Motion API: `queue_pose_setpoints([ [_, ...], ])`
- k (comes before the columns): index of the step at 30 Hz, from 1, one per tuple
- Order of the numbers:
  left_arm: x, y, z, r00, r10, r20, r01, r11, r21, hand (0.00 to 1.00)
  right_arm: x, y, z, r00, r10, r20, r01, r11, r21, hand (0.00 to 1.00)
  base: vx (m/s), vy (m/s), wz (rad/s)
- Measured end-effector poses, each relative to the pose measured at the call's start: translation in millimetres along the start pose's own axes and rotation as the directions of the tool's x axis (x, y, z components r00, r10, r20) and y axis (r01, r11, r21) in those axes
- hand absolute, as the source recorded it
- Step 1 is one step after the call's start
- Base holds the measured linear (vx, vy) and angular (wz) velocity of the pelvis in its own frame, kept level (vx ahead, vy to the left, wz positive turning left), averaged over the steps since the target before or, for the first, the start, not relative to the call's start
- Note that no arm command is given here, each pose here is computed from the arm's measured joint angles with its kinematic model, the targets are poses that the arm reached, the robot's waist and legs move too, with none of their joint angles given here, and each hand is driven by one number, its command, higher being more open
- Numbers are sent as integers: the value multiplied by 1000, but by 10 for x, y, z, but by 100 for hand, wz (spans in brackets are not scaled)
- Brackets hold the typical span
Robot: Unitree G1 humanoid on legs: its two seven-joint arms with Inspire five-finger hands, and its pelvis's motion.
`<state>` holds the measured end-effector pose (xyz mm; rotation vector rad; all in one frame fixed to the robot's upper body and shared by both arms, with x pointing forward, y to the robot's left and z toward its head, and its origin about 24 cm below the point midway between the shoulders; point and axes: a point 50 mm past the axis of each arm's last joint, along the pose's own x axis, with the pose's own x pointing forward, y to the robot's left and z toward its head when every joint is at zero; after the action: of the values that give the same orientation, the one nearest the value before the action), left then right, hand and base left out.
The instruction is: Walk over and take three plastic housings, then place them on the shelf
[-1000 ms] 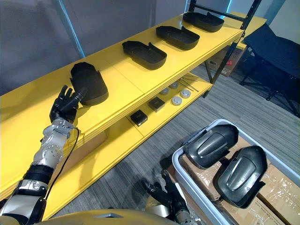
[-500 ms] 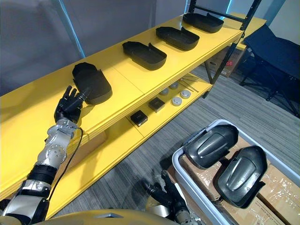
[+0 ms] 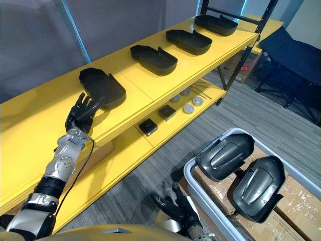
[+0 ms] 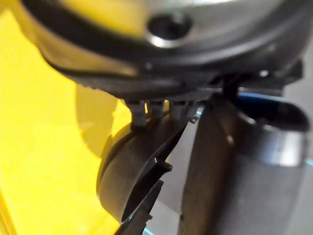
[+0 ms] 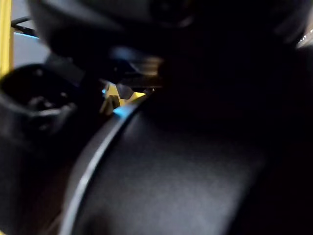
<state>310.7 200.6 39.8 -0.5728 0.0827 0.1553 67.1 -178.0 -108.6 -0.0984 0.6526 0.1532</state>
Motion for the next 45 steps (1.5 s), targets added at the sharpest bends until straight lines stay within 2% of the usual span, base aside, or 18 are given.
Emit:
queue_pose_setpoints([
  [2,-1,-6,-1,1000,5,7,-5,1000,11,100,0,1,1,1000,0,1,0,1000,-1,100,0,0,0],
  [5,-15,11,12,998,45,54,-51,992,111,100,-2,6,10,1000,1,12,-1,1000,-1,100,0,0,0],
  [8,-48,52,57,989,103,110,-122,975,184,100,-6,17,18,1000,-3,26,3,1000,1,100,0,0,0],
  [11,-193,205,83,966,190,177,-229,943,239,100,-20,9,16,999,-22,37,21,1000,3,100,26,-7,5],
  [13,-353,340,79,933,277,232,-335,902,271,100,-17,7,35,998,-34,54,33,999,8,100,27,-11,19],
  [17,-672,478,82,880,360,310,-449,843,296,100,0,-18,74,995,-70,74,69,997,28,100,7,-9,28],
  [21,-1123,544,199,793,446,416,-545,824,157,100,3,-70,281,971,-171,167,158,983,88,100,18,-7,28],
  [22,-1282,518,241,775,438,455,-545,828,132,100,-11,-121,362,956,-211,202,195,976,100,100,39,3,21],
  [25,-1510,431,329,748,400,530,-515,854,81,100,-8,-227,584,910,-291,294,265,956,126,100,31,21,15],
  [27,-1585,399,377,744,365,560,-485,871,77,100,-14,-255,689,883,-329,335,297,944,142,100,7,13,3],
  [30,-1684,342,456,725,302,619,-429,901,62,100,-87,-312,940,806,-410,426,352,912,211,100,0,0,0],
  [31,-1738,319,489,710,274,649,-404,913,58,100,-140,-352,1091,758,-438,482,370,899,236,100,0,0,0],
  [32,-1747,311,498,707,267,655,-398,916,57,100,-153,-362,1126,747,-444,495,373,896,242,100,0,0,0],
  [35,-1801,223,592,669,203,715,-336,941,48,100,-267,-467,1449,618,-482,621,390,874,291,100,7,0,6],
  [37,-1823,138,683,636,135,760,-273,960,57,100,-291,-571,1696,523,-490,698,355,869,344,100,19,2,7],
  [40,-1768,50,762,604,68,794,-208,975,75,100,-234,-682,2027,426,-468,775,331,877,347,100,13,9,5],
  [43,-1711,-16,808,593,5,805,-137,986,95,100,-123,-704,2329,369,-433,822,331,888,319,100,8,3,14],
  [45,-1689,-46,824,589,-26,807,-102,989,107,100,-83,-694,2407,366,-428,826,333,890,313,100,20,-10,22],
])
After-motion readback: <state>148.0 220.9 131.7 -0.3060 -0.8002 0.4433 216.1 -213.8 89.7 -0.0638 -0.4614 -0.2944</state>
